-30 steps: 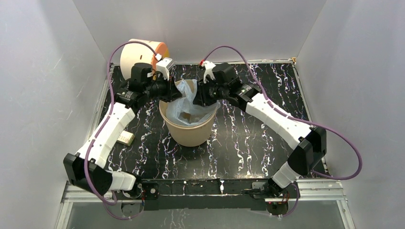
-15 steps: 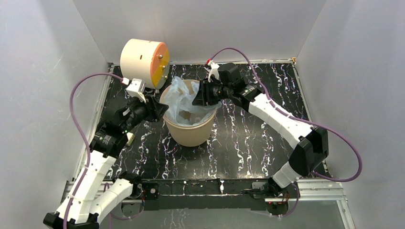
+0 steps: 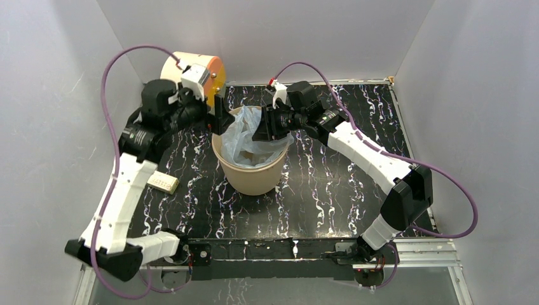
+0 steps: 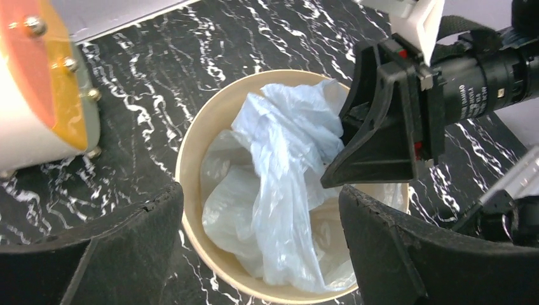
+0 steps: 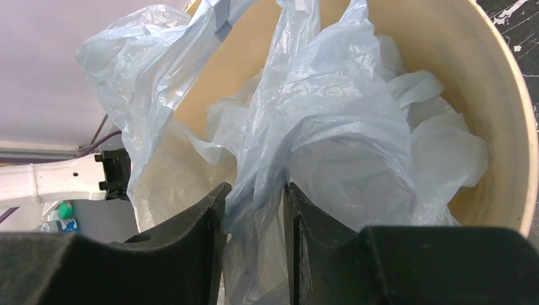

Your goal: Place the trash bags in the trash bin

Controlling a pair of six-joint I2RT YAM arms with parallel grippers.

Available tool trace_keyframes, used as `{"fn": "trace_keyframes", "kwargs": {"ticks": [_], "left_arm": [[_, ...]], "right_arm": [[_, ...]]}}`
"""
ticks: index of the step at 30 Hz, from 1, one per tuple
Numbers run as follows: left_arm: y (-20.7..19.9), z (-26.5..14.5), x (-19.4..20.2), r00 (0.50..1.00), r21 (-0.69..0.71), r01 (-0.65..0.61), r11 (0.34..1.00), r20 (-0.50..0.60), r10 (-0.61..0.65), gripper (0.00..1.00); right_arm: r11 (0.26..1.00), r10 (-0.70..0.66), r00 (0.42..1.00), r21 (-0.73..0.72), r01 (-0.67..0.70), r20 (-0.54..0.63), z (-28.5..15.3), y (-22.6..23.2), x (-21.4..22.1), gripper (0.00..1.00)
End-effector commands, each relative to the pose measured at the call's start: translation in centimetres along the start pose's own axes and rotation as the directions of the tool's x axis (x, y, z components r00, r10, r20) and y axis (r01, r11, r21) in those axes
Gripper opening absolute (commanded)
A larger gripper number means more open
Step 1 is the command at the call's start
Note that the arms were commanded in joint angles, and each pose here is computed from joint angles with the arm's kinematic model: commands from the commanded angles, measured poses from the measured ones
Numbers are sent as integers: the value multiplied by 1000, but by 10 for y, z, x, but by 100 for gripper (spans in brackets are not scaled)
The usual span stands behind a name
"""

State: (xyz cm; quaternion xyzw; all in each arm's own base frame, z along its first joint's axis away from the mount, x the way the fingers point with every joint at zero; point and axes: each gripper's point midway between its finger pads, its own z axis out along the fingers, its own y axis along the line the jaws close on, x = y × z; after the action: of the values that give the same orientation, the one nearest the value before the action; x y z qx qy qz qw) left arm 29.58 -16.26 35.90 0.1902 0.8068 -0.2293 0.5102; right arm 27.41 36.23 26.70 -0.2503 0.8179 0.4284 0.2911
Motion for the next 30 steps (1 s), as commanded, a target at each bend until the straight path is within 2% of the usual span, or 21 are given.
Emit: {"fn": "trace_keyframes", "kwargs": {"ticks": [1, 5, 7, 12, 15, 19, 25, 29, 30], "left_arm": [[-14, 20, 3, 995, 157, -9, 988, -100, 25, 89], [-17, 48, 7, 979, 245, 73, 967, -202, -23, 89], [-13, 57, 10, 971, 246, 91, 965, -236, -32, 88], [-4, 72, 11, 971, 287, 129, 949, -231, -62, 87], [-16, 74, 12, 965, 377, 165, 912, -253, -70, 83], [-22, 76, 16, 952, 429, 211, 878, -294, -85, 69], [-25, 84, 31, 933, 479, 250, 841, -351, -78, 55], [-25, 85, 37, 927, 486, 259, 835, -368, -73, 30], [-25, 85, 36, 928, 481, 259, 838, -364, -77, 17]], "right_arm": [[999, -42, 996, -31, 45, 77, -9, 14, -21, 44], [997, -48, 993, -49, 53, 106, -12, 18, -22, 43], [997, -47, 993, -48, 52, 105, -12, 17, -23, 43], [998, -39, 994, -52, 45, 98, -10, 17, -22, 43], [998, -42, 994, -51, 47, 100, -11, 18, -22, 42], [998, -45, 993, -49, 51, 106, -13, 18, -24, 42], [998, -48, 993, -39, 52, 106, -12, 17, -25, 42], [998, -46, 993, -38, 50, 108, -12, 17, -27, 42], [998, -46, 993, -38, 51, 108, -12, 18, -27, 42]]}}
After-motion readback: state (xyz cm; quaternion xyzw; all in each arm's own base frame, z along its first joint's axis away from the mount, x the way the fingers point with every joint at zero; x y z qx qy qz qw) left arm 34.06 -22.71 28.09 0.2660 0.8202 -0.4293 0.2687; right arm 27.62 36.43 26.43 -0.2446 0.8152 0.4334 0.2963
